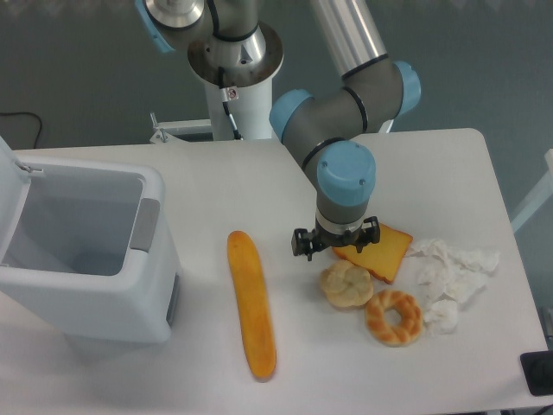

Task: Pick up the round bread
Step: 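Lower the gripper onto the round bun beside the toast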

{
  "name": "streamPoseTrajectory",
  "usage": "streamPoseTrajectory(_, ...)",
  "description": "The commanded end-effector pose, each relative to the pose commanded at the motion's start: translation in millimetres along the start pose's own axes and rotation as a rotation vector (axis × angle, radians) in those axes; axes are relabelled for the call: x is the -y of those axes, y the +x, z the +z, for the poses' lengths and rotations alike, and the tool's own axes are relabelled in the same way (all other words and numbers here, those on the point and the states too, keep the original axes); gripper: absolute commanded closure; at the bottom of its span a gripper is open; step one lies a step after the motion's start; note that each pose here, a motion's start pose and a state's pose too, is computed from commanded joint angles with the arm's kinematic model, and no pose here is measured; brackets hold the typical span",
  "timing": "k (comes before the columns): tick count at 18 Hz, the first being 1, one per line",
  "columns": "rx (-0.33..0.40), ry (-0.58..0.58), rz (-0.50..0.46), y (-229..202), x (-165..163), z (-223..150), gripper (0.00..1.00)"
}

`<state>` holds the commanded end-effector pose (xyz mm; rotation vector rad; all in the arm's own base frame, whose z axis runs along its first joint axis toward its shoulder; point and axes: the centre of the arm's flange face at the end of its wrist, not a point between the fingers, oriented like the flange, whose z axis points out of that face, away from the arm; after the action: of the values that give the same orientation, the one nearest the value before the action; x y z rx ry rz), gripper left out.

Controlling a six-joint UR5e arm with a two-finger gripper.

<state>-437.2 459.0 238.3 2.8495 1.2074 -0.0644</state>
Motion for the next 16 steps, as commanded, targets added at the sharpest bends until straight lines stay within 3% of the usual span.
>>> streamPoseTrajectory(3,-0.002,-0.005,-0.052,-4.4,6.1,6.4,0.0)
streamPoseTrajectory(10,-0.008,-0.04,-0.067,1.0,21.8,37.3,0.0)
streamPoseTrajectory(16,-0.013,-0.032,-0.072,1.7,26.3,33.2,0.0)
